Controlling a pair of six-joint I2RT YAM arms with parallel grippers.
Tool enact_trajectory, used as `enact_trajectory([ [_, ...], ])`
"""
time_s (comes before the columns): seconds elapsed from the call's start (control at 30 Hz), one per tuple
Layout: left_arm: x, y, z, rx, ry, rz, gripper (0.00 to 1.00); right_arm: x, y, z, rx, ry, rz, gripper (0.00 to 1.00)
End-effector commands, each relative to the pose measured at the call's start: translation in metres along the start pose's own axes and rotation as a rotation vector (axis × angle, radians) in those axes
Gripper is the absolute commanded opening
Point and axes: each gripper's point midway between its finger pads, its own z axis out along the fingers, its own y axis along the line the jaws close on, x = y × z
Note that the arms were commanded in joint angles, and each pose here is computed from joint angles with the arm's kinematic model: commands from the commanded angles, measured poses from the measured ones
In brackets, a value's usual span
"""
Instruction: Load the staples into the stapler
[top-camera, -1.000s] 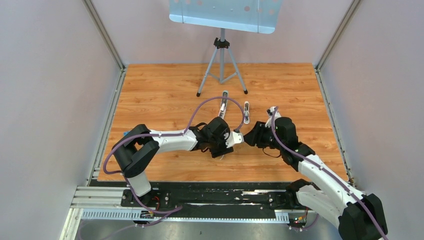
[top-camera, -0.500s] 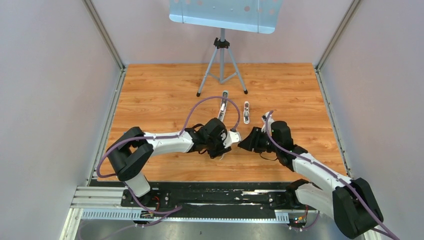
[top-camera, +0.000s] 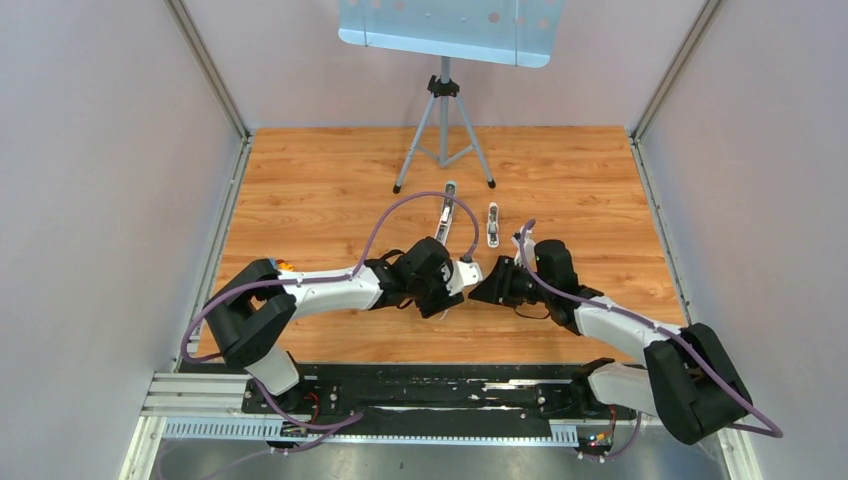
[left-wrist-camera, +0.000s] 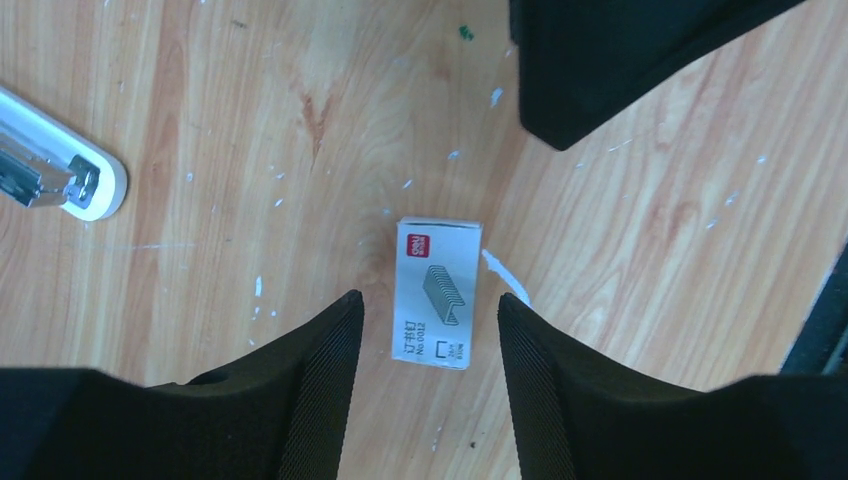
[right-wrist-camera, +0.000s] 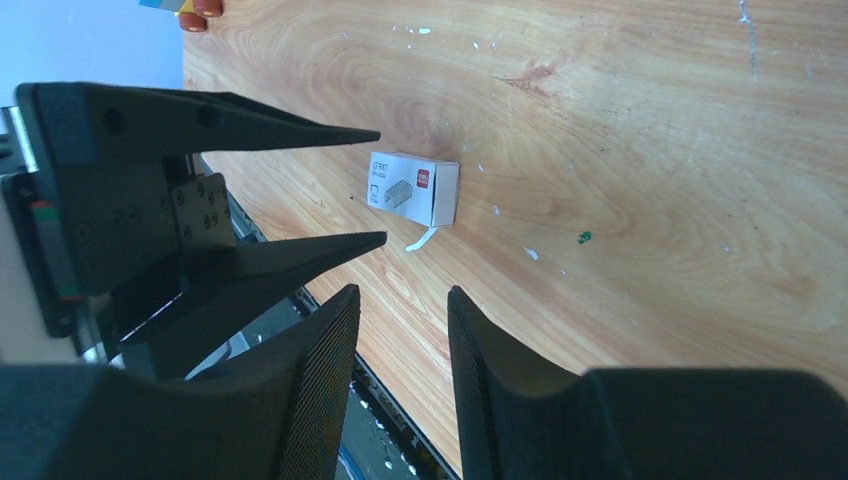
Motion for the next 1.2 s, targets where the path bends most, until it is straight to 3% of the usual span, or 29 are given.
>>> enact_trajectory([
  [0.0,0.006,0.013,0.006,-0.054,0.050,0.045,0.56,-0.004,-0.002,-0.005,0.017,-0.023,-0.029,0.42],
  [0.37,0.021,-0.002,0.024,0.055,0.098,0.040,0.53,-0.008,-0.002,-0.010,0.039,-0.036,-0.054,0.45],
  [0.9,0.008,-0.006,0.022,0.064,0.030,0.018,0.35,0.000,-0.005,0.000,-0.005,-0.004,-0.031,0.45],
  [1.17,-0.002,-0.010,0.016,0.084,-0.023,0.016,0.33,0.000,0.002,0.011,-0.079,0.023,-0.013,0.43],
])
